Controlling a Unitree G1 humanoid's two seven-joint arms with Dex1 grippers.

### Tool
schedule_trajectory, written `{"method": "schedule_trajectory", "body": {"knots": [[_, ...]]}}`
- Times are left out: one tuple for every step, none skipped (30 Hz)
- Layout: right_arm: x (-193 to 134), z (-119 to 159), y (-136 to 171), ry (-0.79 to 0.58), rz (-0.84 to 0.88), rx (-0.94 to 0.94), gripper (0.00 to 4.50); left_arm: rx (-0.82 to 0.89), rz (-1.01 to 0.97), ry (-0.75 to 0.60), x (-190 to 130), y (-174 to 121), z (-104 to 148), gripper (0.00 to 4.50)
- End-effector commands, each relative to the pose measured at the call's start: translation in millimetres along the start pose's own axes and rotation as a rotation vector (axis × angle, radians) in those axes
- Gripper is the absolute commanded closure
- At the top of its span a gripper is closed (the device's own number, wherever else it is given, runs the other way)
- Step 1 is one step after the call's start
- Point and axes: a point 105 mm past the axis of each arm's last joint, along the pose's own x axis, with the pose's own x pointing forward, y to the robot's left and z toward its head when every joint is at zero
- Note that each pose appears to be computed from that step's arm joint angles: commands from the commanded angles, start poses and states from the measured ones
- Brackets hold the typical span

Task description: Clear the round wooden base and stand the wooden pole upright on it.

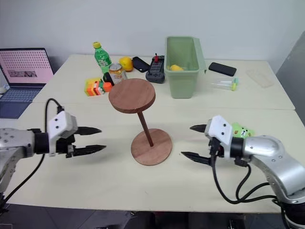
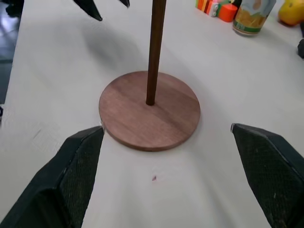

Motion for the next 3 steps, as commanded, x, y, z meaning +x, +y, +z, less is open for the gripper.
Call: {"method": "schedule_trajectory", "body": {"knots": [[-28.4, 15.1, 1.0, -0.018, 0.024, -0.011, 0.0, -0.006, 0.102, -0.01, -24.1, 6.9, 0.9, 1.35], [-32.8, 16.4, 0.2, -0.016, 0.023, -0.007, 0.0, -0.005, 0.106, -0.006, -25.2, 5.2, -0.8, 1.35], [-36.0, 16.8, 0.0, -0.013, 0.023, -0.006, 0.0, -0.004, 0.108, -0.021, -25.8, 3.7, -0.5, 1.35]]}}
